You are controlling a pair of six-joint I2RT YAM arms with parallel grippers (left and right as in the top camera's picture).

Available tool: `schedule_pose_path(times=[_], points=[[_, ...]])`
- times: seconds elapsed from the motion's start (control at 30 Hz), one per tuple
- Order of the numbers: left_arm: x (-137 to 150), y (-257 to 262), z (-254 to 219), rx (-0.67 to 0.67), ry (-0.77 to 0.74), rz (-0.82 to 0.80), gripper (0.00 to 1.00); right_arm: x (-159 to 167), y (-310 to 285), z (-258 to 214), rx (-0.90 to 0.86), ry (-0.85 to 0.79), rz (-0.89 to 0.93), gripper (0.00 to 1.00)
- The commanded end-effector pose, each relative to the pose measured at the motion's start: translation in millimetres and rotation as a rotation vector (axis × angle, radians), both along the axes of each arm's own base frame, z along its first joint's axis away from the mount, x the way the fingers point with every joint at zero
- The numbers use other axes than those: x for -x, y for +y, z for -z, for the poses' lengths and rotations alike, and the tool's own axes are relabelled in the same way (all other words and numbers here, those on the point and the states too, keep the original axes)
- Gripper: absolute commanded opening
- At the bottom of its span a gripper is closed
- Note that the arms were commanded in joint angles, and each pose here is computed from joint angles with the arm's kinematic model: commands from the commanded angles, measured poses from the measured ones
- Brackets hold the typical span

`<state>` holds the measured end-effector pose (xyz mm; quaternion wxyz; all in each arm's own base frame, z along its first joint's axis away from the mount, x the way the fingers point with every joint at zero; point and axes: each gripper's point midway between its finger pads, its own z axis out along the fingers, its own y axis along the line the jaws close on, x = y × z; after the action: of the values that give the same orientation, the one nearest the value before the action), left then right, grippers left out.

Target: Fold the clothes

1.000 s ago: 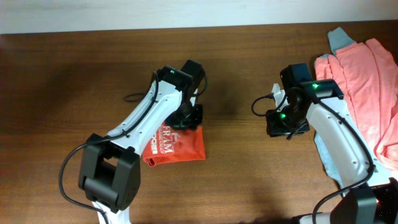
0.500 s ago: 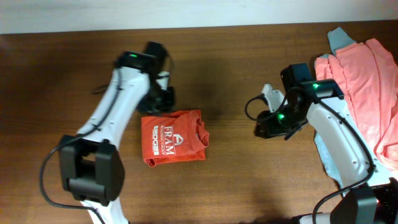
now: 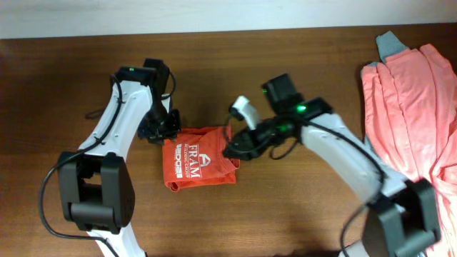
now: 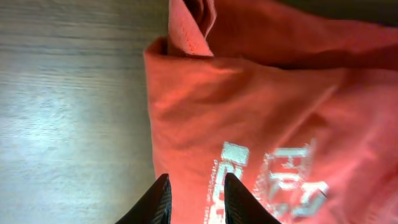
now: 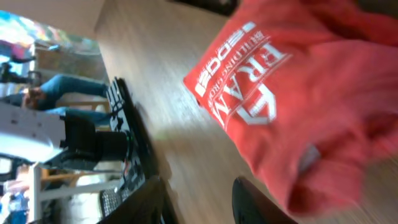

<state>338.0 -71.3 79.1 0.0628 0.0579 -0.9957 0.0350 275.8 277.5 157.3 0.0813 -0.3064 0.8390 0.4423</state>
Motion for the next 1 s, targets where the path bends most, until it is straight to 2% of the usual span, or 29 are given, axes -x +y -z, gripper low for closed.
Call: schedule_pose_path(times=[0.0, 0.27, 0.43, 0.6, 0.9, 0.97], points=[[10.6, 2.7, 15.2, -0.007, 0.015, 0.02, 0.29, 5.0, 21.9, 22.0, -0.013, 0.113, -0.017, 0.41], [15.0, 6.3, 51.4, -0.02, -0.006, 0.021, 0.3, 4.0, 23.4, 99.9, 0.075, 0.276, -0.013, 0.42], [39.6, 11.9, 79.4, -0.037, 0.051, 0.023, 0.3, 13.7, 18.1, 146.8, 0.141, 0.403, -0.002, 0.42], [53.9, 23.8, 91.4, -0.098, 0.084, 0.024, 0.3, 7.2, 6.2, 164.4, 0.254, 0.382, 0.051, 0.42], [61.7, 30.7, 92.2, -0.153, 0.109, -0.075, 0.29, -25.7, -18.3, 164.8, 0.294, 0.363, 0.163, 0.42], [68.2, 31.6, 90.6, -0.163, 0.136, -0.099, 0.24, -35.0, -33.0, 165.7, 0.351, 0.367, 0.213, 0.43]])
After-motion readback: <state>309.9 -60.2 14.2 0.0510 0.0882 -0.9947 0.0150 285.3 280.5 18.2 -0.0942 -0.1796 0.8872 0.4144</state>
